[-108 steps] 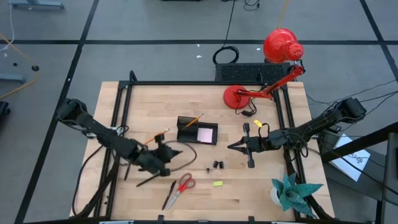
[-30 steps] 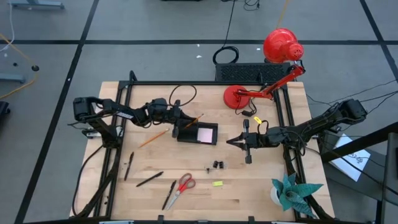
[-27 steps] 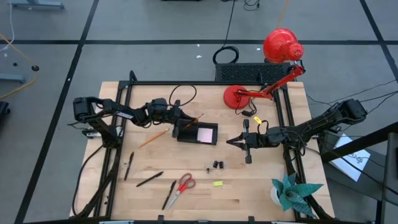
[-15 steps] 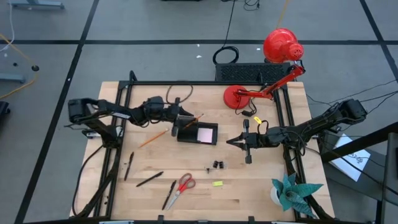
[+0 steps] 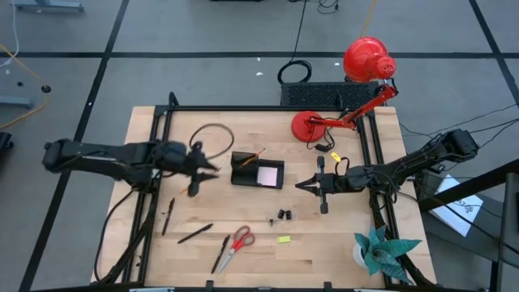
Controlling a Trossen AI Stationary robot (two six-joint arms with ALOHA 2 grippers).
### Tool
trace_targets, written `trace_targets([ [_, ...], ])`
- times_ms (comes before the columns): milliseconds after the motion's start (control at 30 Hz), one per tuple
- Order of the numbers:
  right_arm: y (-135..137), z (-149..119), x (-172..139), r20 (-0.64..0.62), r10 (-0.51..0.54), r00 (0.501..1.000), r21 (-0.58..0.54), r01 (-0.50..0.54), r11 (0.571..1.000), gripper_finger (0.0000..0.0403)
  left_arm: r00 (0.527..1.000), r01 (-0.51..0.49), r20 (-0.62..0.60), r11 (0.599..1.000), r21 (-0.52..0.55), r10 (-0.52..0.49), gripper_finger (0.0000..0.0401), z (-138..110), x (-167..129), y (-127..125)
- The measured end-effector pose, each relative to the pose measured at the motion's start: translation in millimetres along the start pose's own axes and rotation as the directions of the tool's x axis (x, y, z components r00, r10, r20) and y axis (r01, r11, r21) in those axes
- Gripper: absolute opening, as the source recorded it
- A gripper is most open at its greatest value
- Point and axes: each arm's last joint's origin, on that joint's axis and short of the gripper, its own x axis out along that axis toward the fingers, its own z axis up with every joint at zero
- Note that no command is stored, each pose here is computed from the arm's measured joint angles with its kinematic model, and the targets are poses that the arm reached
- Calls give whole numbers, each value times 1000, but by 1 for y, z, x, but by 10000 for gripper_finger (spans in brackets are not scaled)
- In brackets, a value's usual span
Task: Pick and place office supplies into organizer
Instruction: Put the black pen into the black desk organizer
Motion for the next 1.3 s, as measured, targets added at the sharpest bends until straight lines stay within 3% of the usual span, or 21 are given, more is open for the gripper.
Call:
trace_targets([
  [133, 0, 0, 0, 0, 0, 1000, 6, 0, 1000, 4, 990, 8, -142, 995, -97, -22, 97, -19, -6, -25],
  [267, 0, 0, 0, 0, 0, 1000, 7, 0, 1000, 4, 951, -104, -305, 982, -161, 51, 92, -40, -5, -43],
  [467, 0, 0, 0, -3, 1, 1000, 6, -1, 1000, 4, 893, -185, -447, 951, -248, 57, 123, -62, 12, -74],
  [633, 0, -1, 0, -7, 1, 1000, 4, -1, 1000, 4, 819, -161, -574, 953, -258, -16, 154, -84, 30, -102],
  [833, 0, -1, 0, -7, 1, 1000, 4, -1, 1000, 4, 778, -194, -628, 946, -261, -14, 189, -103, 48, -120],
  [1167, 0, -1, 0, -6, 1, 1000, 2, -1, 1000, 4, 764, -127, -633, 934, -335, -123, 231, -110, 62, -134],
  [1300, 0, -1, 0, -6, 1, 1000, 1, -1, 1000, 4, 753, -175, -655, 941, -289, -61, 222, -118, 71, -134],
])
